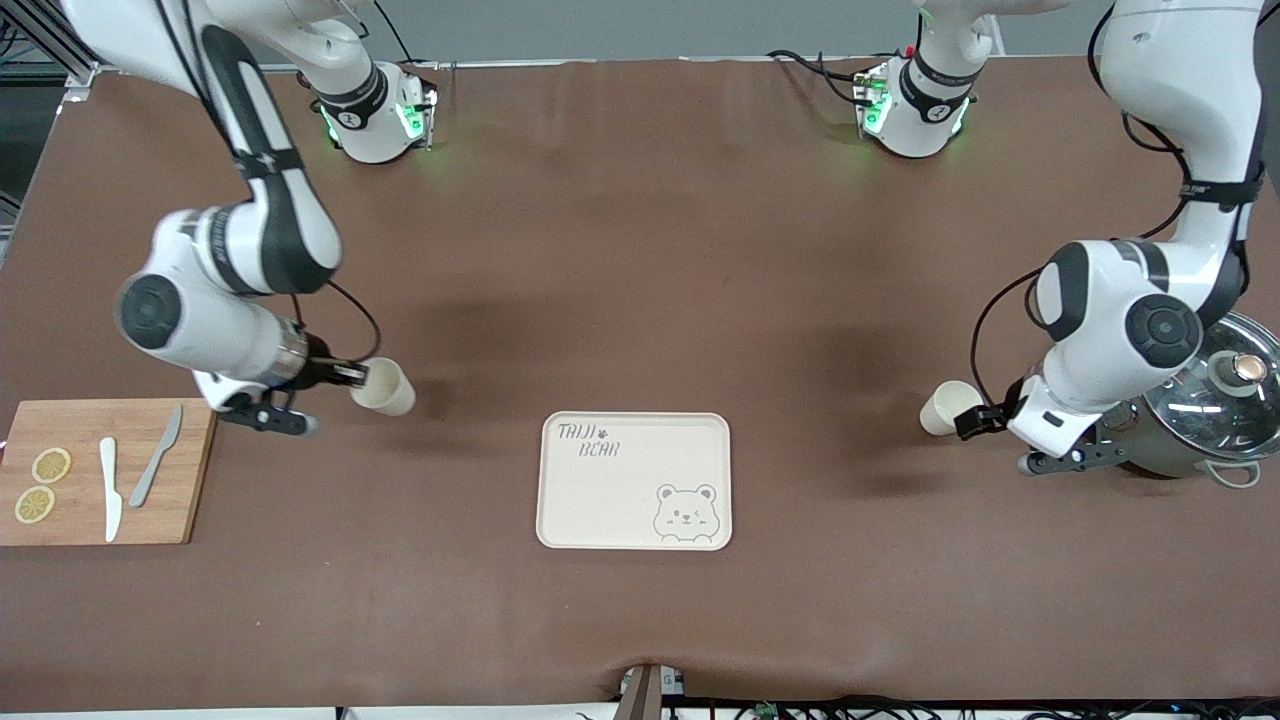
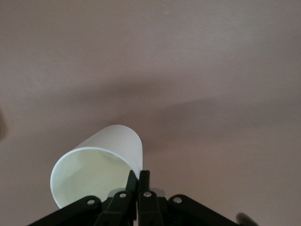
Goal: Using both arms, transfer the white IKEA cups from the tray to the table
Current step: 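Carry the cup toward the cutting board while the left gripper lowers its cup, then set both cups upright on the table, open both grippers and lift away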
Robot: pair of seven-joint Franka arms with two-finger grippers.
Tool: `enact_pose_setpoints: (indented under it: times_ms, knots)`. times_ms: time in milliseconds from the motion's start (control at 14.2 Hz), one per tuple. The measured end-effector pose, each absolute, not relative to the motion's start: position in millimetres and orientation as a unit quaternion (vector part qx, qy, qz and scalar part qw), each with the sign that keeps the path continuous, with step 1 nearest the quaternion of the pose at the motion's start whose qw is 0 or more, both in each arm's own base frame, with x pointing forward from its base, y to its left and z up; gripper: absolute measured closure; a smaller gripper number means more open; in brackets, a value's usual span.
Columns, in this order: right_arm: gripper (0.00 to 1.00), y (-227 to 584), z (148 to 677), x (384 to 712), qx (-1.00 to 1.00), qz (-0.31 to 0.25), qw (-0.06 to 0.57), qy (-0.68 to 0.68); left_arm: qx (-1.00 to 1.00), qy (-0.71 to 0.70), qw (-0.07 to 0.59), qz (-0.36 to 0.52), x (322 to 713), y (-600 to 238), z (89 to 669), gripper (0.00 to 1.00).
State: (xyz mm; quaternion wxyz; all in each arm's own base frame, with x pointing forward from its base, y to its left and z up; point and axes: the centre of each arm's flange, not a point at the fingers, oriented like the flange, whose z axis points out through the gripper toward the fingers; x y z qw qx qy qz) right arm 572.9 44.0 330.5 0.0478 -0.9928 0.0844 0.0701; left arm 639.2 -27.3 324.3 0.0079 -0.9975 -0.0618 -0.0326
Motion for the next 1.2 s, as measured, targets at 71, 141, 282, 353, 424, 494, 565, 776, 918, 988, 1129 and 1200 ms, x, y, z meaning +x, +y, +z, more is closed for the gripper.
enact_pose_setpoints:
  times_ms: [71,141,282,353,424,494,565,776,918,988,1129,1200]
  knots:
    - [0.98,24,329,564,-0.994,0.07,0.045,0.073,-0.997,-0.063,0.009,-0.033,643,-26,343,0.0]
    - [0.98,9,319,557,-0.995,0.063,0.038,0.06,-0.997,-0.065,0.01,-0.033,647,-25,361,0.0]
    - [0.98,-7,288,542,-0.998,0.048,0.029,0.032,-0.997,-0.068,0.011,-0.036,654,-22,394,0.0]
    - [0.98,-17,275,535,-0.998,0.049,0.027,0.015,-0.997,-0.07,0.012,-0.038,657,-20,407,0.0]
    - [0.98,-33,265,532,-0.998,0.051,0.028,0.0,-0.996,-0.073,0.012,-0.039,658,-16,418,0.0]
    - [0.98,-53,259,530,-0.998,0.049,0.029,-0.007,-0.996,-0.076,0.012,-0.041,658,-13,427,0.0]
    - [0.98,-74,254,529,-0.999,0.042,0.028,-0.009,-0.996,-0.08,0.012,-0.042,656,-8,434,0.0]
    - [0.98,-100,241,528,-0.999,0.037,0.025,-0.011,-0.995,-0.086,0.014,-0.042,648,-1,461,0.0]
    - [0.98,-98,242,528,-0.999,0.038,0.026,-0.013,-0.995,-0.088,0.014,-0.053,642,1,484,0.0]
    - [0.94,-98,241,529,-0.999,0.038,0.026,-0.013,-0.994,-0.089,0.014,-0.059,638,3,496,0.0]
    - [0.88,-97,240,530,-0.998,0.047,0.028,-0.015,-0.995,-0.081,0.015,-0.064,628,10,520,0.0]
    - [0.79,-97,242,532,-0.998,0.058,0.032,-0.015,-0.995,-0.075,0.016,-0.063,623,12,530,0.0]
